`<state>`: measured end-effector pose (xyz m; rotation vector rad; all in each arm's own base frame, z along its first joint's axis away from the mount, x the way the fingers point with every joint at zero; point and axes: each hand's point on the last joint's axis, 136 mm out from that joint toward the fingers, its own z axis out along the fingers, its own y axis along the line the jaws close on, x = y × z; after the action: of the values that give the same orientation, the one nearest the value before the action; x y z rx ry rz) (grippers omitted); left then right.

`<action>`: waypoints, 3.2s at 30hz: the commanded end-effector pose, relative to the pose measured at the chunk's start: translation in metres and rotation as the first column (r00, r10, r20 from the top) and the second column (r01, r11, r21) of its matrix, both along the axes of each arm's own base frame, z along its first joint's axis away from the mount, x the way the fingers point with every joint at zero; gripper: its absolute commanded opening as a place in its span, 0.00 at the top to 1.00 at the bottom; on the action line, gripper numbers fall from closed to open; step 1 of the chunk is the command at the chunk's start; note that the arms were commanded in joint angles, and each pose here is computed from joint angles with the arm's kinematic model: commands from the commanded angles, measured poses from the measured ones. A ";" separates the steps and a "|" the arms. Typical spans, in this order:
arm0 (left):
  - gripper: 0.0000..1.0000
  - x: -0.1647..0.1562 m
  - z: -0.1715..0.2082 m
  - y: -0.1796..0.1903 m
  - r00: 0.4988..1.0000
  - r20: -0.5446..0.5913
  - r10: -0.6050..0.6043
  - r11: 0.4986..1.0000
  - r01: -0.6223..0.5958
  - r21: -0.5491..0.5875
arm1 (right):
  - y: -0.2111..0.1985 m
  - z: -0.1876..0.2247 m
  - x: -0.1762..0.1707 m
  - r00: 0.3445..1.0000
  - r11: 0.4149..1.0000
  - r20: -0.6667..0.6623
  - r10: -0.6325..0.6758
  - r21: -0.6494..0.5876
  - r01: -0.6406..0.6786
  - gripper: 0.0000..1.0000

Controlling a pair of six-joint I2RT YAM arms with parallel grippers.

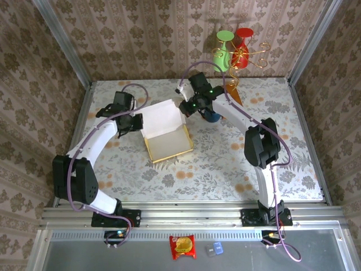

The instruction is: Fold the paper box

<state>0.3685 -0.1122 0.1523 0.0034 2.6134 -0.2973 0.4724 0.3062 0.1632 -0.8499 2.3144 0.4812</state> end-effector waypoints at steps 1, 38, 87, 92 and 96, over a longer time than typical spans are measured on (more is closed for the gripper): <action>1.00 0.028 0.017 -0.008 0.995 0.089 0.040 0.998 -0.035 -0.059 | -0.012 0.027 0.010 0.979 0.981 0.064 -0.196 0.021 0.195 1.00; 1.00 0.020 -0.009 -0.040 0.867 0.494 0.069 0.963 0.072 -0.261 | -0.034 0.020 -0.021 0.789 0.751 0.186 -0.585 0.490 0.442 1.00; 1.00 -0.017 -0.020 -0.060 0.797 0.587 -0.145 0.987 0.074 0.143 | -0.099 0.064 -0.131 0.593 0.598 -0.554 -0.584 0.200 0.776 0.25; 1.00 -0.012 -0.022 -0.065 0.787 0.592 -0.173 0.983 0.098 0.156 | -0.087 0.048 -0.086 0.535 0.603 -0.609 -0.586 0.113 0.790 0.32; 1.00 -0.007 -0.024 -0.066 0.785 0.590 -0.186 0.980 0.108 0.165 | -0.075 0.033 -0.064 0.492 0.600 -0.636 -0.595 0.055 0.798 0.36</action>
<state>0.3534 -0.1720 0.1194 0.2654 2.0112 -0.1398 0.4143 0.2256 0.2028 0.5316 2.6045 0.7792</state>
